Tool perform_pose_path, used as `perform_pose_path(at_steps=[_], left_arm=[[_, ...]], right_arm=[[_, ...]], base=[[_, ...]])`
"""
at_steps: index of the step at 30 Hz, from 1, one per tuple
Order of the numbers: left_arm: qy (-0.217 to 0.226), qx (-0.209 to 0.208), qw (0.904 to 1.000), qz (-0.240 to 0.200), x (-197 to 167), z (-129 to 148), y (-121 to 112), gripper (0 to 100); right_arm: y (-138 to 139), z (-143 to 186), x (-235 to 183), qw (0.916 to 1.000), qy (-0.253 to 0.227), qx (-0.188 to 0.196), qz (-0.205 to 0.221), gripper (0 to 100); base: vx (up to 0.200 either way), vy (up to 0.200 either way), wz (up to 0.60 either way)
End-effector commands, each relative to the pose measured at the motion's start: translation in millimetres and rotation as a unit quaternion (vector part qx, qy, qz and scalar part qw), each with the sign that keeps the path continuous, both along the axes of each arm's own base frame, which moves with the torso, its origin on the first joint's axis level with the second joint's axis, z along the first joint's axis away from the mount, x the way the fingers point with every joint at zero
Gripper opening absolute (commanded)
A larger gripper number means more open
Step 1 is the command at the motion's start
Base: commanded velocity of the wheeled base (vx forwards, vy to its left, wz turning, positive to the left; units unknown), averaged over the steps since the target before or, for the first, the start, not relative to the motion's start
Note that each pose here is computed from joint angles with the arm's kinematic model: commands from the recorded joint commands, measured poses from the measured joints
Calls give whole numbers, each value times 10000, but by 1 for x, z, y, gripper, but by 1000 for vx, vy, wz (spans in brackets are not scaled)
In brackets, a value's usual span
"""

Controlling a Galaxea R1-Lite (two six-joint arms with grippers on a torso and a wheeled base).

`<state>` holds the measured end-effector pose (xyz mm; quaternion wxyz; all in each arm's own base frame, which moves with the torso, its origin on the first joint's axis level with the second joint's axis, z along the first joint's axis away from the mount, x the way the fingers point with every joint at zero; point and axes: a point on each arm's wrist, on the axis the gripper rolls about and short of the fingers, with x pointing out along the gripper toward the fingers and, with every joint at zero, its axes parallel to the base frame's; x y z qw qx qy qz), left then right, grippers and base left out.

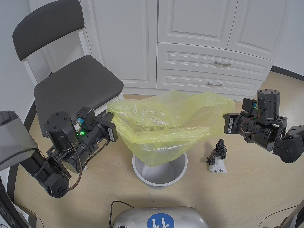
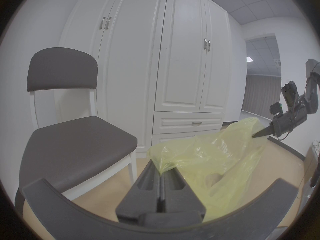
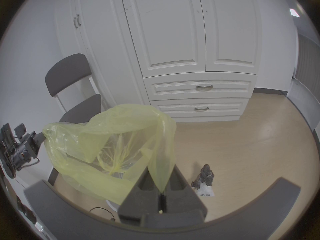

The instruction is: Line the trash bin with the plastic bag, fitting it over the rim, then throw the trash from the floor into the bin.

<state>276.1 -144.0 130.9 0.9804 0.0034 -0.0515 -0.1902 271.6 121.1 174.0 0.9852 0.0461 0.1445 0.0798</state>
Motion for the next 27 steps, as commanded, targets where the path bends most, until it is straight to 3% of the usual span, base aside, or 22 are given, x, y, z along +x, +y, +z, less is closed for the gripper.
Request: perform_pose_path(at_steps=[1, 10, 27], left_arm=[[-9, 74, 9999, 122, 2, 1, 8, 0], [-59, 135, 9998, 137, 2, 4, 19, 0], [-74, 384, 9991, 164, -1, 5, 33, 0]], right_arm=[[-9, -2, 1, 9999, 20, -97, -115, 0], [-22, -7, 3, 9988, 76, -409, -252, 0], [-39, -7, 9, 9974, 64, -558, -456, 0]], base=[[0, 0, 0], [0, 0, 0], [0, 0, 0]])
